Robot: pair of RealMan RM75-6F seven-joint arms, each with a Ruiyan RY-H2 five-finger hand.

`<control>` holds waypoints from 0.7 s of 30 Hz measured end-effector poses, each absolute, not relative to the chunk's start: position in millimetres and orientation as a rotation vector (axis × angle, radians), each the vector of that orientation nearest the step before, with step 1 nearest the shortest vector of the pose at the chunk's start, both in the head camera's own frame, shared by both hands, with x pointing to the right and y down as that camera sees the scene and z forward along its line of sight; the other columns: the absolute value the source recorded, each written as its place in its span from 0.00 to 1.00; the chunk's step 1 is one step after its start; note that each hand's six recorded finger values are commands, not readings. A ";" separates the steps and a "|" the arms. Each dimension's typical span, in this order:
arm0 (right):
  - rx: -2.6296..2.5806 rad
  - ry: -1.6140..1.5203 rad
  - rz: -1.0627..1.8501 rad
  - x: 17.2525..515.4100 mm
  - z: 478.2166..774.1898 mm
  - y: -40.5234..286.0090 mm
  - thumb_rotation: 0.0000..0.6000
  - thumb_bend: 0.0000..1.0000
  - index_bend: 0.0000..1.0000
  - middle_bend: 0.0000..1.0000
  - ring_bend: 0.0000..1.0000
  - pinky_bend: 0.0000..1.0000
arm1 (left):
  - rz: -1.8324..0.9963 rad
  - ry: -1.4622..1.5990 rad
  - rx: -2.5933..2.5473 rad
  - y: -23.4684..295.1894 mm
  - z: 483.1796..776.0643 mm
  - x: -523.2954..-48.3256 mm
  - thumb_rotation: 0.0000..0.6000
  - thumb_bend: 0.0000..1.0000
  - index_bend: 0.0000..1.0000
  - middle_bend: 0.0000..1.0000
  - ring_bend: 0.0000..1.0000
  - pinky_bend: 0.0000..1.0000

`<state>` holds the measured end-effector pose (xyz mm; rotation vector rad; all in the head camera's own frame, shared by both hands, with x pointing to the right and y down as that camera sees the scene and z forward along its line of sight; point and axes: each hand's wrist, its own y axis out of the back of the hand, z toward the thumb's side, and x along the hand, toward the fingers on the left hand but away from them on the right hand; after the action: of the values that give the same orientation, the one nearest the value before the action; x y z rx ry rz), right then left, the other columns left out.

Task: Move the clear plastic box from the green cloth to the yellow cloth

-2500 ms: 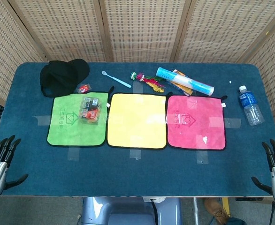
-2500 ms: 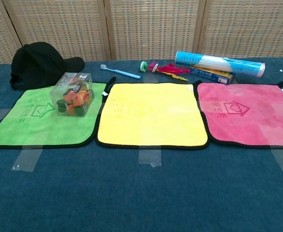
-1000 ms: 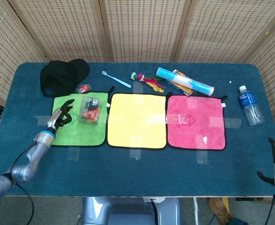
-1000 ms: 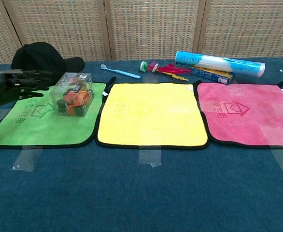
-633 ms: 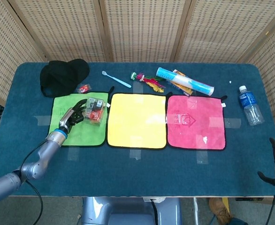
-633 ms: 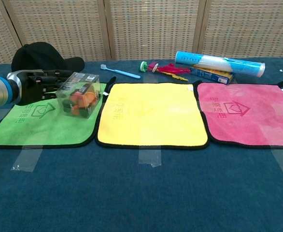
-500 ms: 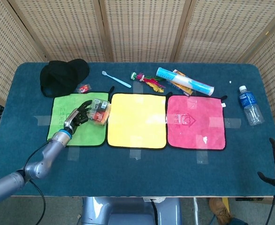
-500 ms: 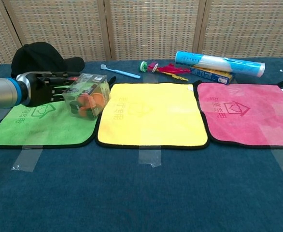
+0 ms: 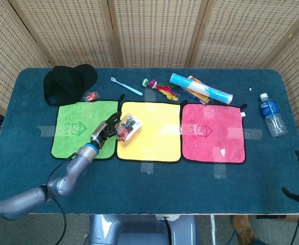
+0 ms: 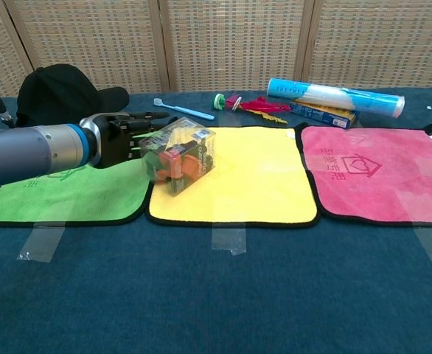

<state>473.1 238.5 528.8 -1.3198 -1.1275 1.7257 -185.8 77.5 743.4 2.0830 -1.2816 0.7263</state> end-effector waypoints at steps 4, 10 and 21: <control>-1.316 -1.134 1.730 475.4 528.0 238.5 1.00 0.00 0.00 0.00 0.00 0.00 | 0.718 -1.253 2.103 77.9 742.4 -164.6 1.00 1.00 0.09 0.04 0.07 0.05; -1.312 -1.141 1.736 478.4 527.6 237.8 1.00 0.00 0.00 0.00 0.00 0.00 | 0.709 -1.206 2.124 79.1 739.7 -134.4 1.00 1.00 0.09 0.04 0.07 0.05; -1.309 -1.150 1.736 481.4 525.3 238.0 1.00 0.00 0.00 0.00 0.00 0.00 | 0.698 -1.175 2.173 73.7 721.9 -112.5 1.00 1.00 0.07 0.03 0.06 0.03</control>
<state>481.4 238.0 525.3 -1.3086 -1.1497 1.7362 -112.5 73.7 721.9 2.1728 -1.1747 0.6981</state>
